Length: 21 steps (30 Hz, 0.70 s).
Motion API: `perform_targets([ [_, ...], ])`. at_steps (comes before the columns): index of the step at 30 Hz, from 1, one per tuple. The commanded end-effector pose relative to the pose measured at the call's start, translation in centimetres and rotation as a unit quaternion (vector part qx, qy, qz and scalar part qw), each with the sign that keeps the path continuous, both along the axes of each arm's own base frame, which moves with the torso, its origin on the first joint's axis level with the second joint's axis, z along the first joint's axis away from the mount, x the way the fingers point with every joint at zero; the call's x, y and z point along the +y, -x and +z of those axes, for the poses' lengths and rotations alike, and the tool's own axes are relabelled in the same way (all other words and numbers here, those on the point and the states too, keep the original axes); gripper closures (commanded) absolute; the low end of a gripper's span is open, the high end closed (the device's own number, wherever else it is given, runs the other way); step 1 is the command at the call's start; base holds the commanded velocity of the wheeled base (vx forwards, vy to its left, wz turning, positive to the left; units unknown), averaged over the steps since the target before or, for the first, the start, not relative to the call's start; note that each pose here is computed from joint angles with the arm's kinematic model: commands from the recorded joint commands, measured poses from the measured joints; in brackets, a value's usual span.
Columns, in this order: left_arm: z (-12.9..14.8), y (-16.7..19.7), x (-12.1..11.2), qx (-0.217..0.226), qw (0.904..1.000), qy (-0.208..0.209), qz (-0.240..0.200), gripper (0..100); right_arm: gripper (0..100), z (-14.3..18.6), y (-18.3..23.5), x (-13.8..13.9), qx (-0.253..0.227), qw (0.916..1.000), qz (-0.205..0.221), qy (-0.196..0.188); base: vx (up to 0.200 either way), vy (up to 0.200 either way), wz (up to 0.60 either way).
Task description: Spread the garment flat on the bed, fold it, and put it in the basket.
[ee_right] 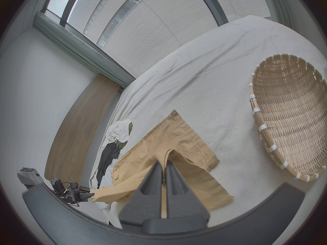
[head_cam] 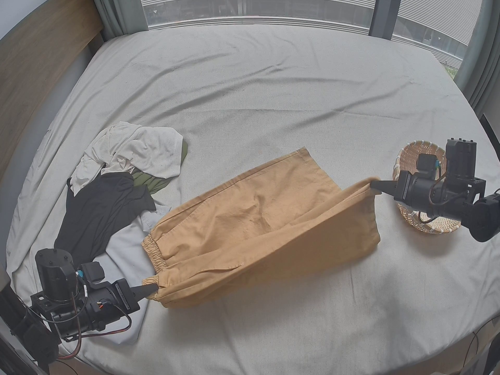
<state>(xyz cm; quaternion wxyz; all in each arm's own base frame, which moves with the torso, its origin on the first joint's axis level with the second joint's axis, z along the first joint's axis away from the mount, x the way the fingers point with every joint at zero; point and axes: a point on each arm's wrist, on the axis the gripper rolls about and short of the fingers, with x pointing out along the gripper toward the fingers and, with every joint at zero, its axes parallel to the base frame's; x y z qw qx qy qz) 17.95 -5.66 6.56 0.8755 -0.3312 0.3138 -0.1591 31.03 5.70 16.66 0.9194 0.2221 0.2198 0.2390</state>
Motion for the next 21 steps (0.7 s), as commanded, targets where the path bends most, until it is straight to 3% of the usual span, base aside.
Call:
perform_targets([
  [1,-0.1,-0.1,0.0,0.004,0.9999,0.008,0.011,100,100,-0.2,-1.6,0.6,-0.002,1.0,0.005,0.0,0.0,0.0,0.0],
  [11,-0.6,-0.7,-0.2,0.001,0.9997,0.017,0.016,100,100,0.7,-4.0,1.2,-0.007,0.9999,0.008,-0.001,0.0,0.0,0.0],
  [21,-1.8,-1.7,-0.2,0.002,0.9984,0.009,0.055,100,100,1.6,-5.8,2.7,-0.023,0.9994,0.024,-0.004,0.0,0.0,0.0],
])
